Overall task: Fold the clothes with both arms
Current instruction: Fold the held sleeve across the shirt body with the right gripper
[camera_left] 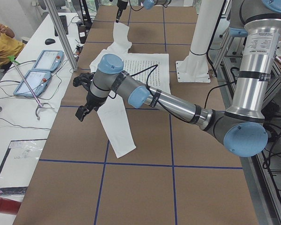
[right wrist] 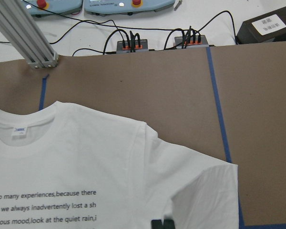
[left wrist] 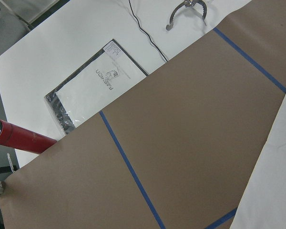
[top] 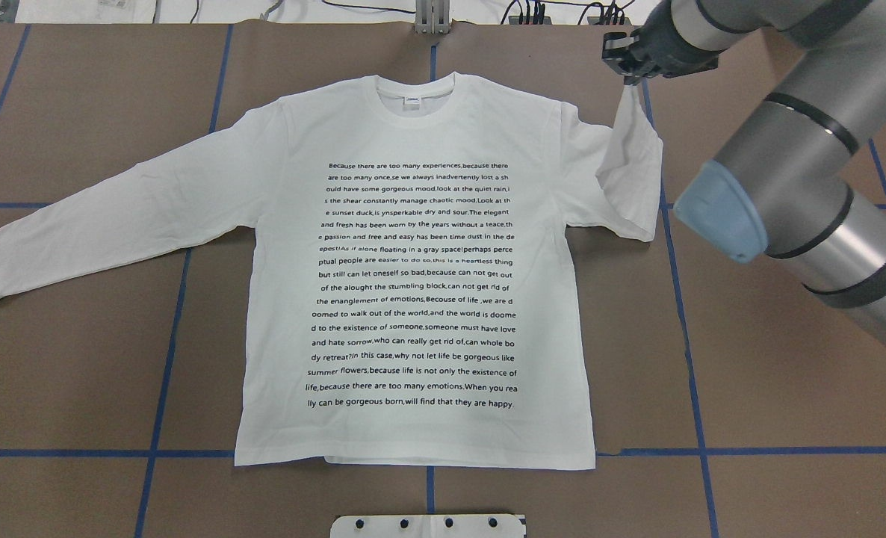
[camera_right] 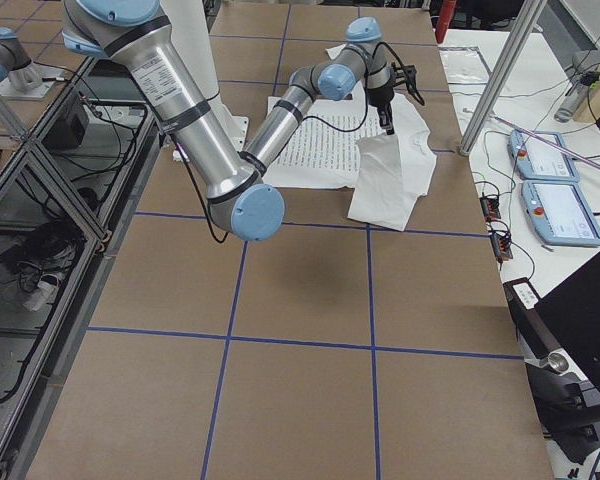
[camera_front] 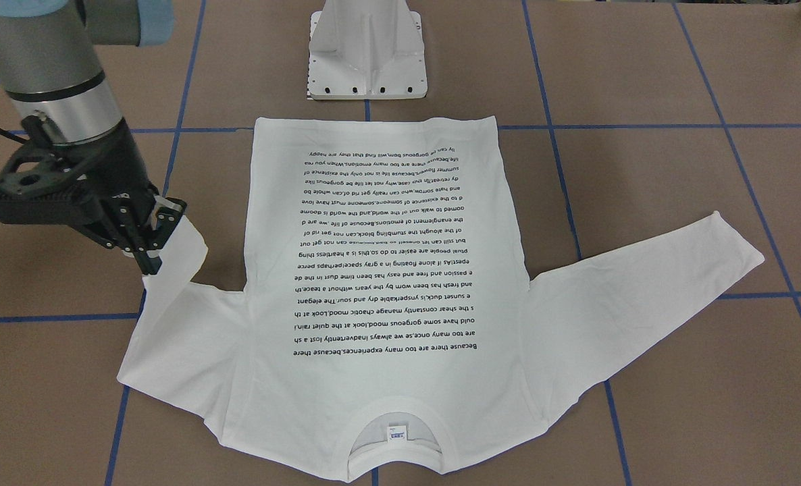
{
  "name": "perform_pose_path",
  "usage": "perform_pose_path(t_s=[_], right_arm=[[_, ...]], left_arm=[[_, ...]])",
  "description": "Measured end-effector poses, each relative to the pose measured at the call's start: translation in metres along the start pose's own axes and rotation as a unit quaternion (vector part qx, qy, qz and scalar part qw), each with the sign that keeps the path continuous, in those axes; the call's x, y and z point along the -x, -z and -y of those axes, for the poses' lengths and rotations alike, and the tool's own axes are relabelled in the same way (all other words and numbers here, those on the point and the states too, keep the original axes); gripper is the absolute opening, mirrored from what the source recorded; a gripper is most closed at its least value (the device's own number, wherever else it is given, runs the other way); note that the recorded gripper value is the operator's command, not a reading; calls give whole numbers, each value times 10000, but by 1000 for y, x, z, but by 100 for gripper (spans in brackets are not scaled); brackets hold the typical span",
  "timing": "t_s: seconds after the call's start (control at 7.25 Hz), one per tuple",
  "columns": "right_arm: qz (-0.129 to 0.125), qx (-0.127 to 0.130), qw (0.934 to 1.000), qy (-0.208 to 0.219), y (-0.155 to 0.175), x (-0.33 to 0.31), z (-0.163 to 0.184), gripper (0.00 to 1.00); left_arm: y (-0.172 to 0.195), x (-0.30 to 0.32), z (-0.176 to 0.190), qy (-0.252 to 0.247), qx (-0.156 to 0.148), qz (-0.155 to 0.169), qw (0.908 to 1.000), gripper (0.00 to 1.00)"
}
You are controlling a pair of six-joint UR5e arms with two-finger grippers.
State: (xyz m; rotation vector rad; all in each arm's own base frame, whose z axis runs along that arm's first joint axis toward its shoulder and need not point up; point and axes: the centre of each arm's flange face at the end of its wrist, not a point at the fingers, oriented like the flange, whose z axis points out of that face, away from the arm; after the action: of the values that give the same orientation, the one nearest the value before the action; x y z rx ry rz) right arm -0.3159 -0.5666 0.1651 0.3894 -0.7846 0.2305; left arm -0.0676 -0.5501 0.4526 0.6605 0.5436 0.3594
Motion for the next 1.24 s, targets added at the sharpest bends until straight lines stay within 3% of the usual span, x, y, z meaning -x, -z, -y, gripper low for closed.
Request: perform_pose_path(t_s=[0.28, 0.41, 0.55, 0.69, 0.83, 0.97, 1.24], right_arm=[[36, -282, 9996, -20, -18, 137, -1, 0], [111, -434, 9990, -79, -35, 208, -7, 13], [193, -608, 9979, -132, -54, 267, -18, 39], [269, -724, 9968, -185, -63, 306, -33, 41], [375, -738, 9961, -293, -61, 334, -50, 80], [460, -750, 9953, -400, -55, 357, -64, 98], [477, -804, 9943, -517, -45, 386, -72, 99]], left_arm=[[-3, 1, -6, 39, 49, -1, 10000, 100], [-5, 2, -10, 59, 76, -1, 10000, 100], [-5, 3, -13, 75, 93, 2, 9999, 100], [-5, 3, -17, 92, 106, 3, 9999, 100], [-4, 4, -22, 109, 118, 7, 9999, 100], [-4, 4, -25, 121, 129, 9, 9998, 100], [-4, 5, -27, 140, 141, 10, 9998, 100]])
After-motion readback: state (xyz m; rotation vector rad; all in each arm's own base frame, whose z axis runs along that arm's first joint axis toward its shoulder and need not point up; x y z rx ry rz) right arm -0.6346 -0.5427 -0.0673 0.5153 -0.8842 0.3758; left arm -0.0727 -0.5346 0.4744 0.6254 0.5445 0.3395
